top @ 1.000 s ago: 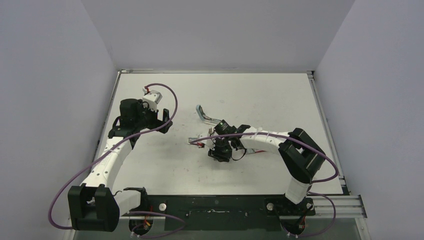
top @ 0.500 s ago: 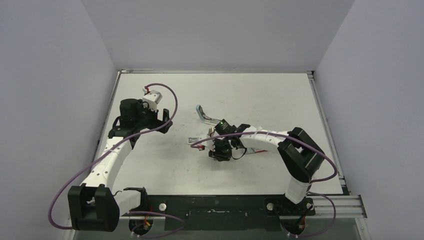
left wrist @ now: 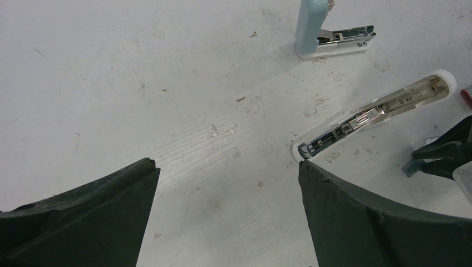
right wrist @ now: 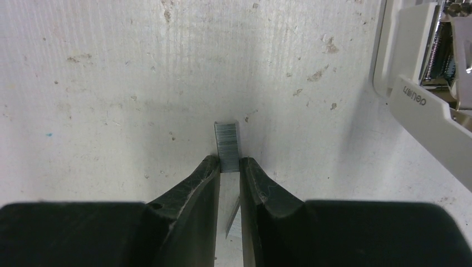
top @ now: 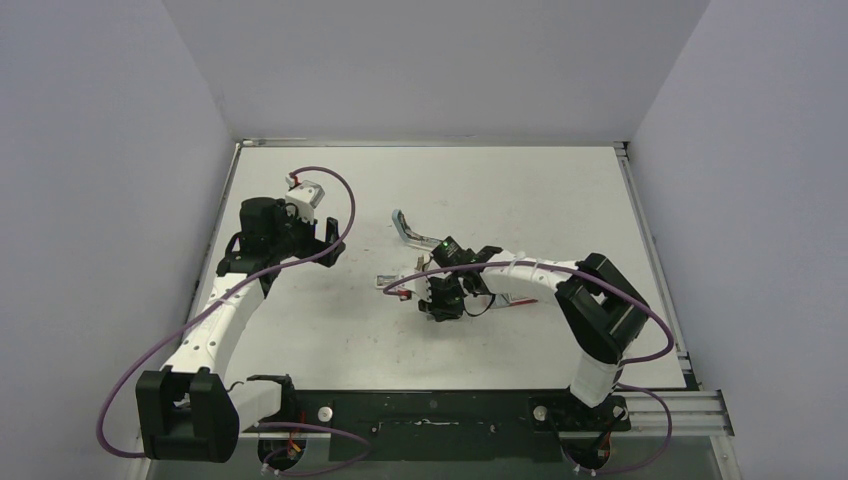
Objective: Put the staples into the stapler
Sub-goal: Pick up the staple from the center of the board.
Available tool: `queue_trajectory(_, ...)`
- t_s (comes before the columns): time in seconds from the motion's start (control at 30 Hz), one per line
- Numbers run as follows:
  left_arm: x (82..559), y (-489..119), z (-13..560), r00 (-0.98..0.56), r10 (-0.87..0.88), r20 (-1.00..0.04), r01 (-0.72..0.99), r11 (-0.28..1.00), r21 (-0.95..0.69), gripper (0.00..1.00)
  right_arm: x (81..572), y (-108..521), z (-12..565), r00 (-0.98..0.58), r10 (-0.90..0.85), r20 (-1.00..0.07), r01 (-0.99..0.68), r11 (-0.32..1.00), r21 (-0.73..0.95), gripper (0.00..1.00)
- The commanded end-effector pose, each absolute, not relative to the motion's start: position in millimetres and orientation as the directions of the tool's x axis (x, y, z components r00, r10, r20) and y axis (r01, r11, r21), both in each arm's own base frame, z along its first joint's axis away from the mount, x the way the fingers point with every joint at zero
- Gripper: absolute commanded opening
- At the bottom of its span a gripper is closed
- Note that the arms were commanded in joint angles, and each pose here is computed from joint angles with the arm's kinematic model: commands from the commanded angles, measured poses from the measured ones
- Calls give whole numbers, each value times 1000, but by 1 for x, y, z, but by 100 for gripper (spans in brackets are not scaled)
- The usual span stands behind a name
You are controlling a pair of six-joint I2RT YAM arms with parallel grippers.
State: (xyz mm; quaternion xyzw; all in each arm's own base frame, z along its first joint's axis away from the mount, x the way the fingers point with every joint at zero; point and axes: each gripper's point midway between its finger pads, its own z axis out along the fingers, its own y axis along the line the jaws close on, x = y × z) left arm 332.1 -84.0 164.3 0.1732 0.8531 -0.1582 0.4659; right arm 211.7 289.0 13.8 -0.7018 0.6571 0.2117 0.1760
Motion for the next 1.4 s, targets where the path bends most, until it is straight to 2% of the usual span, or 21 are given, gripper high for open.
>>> queue_trajectory(0.0,343,-85,185,-449,154,-880,459,885,-80,97,207,281,13,38,-853,-521,-995,-83,63,5)
queue_trajectory(0.27,343,-87,180,-456,158,-876,464,882,-83,97,213,281,43,15,-831,-556,-998,-44,38,5)
queue_trajectory(0.4,339,-95,170,-463,182,-867,518,850,-99,96,215,281,63,11,-820,-573,-1000,-22,13,5)
queue_trajectory(0.7,313,-138,172,-369,209,-906,733,665,-145,96,222,282,103,5,-785,-619,-999,28,-42,5)
queue_trajectory(0.8,302,-154,180,-346,217,-913,790,593,-158,100,227,285,117,7,-764,-646,-997,41,-59,5)
queue_trajectory(0.83,296,-161,183,-343,222,-913,811,560,-168,94,229,287,124,7,-749,-662,-997,42,-58,5)
queue_trajectory(0.97,277,-189,207,-295,242,-924,886,431,-170,84,236,296,152,-2,-684,-730,-998,48,-42,5)
queue_trajectory(1.37,243,-256,258,-42,269,-962,994,106,-14,74,249,313,219,-22,-512,-859,-999,32,6,5)
